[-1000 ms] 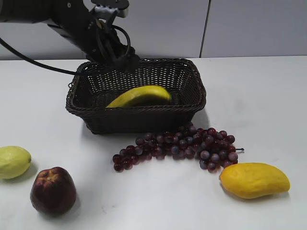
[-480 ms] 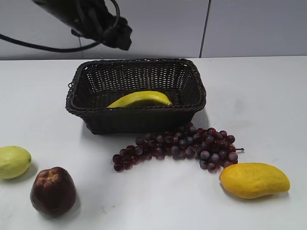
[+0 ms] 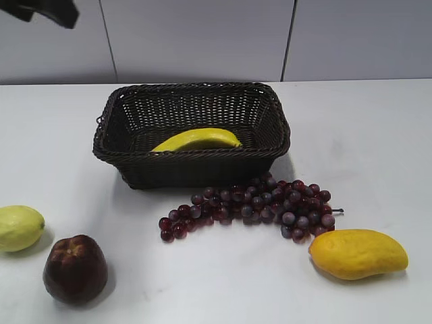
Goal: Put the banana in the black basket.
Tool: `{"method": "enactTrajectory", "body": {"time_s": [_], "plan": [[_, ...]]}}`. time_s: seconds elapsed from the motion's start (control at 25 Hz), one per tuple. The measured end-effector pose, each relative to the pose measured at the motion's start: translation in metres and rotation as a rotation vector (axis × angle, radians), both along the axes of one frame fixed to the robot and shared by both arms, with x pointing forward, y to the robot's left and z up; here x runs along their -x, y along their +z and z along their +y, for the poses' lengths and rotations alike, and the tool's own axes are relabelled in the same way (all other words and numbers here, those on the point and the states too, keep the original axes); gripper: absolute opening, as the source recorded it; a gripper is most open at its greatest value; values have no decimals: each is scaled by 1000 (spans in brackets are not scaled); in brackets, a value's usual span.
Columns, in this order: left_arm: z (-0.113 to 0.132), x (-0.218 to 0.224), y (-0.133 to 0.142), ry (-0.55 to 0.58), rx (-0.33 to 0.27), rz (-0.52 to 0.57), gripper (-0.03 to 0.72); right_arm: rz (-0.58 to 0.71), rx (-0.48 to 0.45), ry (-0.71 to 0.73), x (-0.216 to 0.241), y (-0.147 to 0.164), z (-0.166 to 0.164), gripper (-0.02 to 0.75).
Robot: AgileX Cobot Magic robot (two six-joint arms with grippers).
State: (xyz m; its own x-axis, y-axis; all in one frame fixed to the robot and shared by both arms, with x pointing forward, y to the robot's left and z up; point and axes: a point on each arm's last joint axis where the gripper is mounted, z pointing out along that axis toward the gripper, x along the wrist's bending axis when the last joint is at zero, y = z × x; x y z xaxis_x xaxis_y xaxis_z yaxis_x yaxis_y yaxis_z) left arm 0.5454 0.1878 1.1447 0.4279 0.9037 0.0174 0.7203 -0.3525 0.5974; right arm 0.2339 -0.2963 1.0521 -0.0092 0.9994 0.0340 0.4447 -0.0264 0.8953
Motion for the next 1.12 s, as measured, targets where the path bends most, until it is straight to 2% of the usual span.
{"method": "enactTrajectory", "body": {"time_s": [0.28,0.48,0.72,1.12], "plan": [[65,13,6,201,-61,142,632,0,0,0,0,0,0,590],[99,32,16,312,-56,131,614,0,0,0,0,0,0,590],[106,91,18,329,-48,94,594,0,0,0,0,0,0,590],[108,191,-24,341,-15,33,590,0,0,0,0,0,0,590]]}}
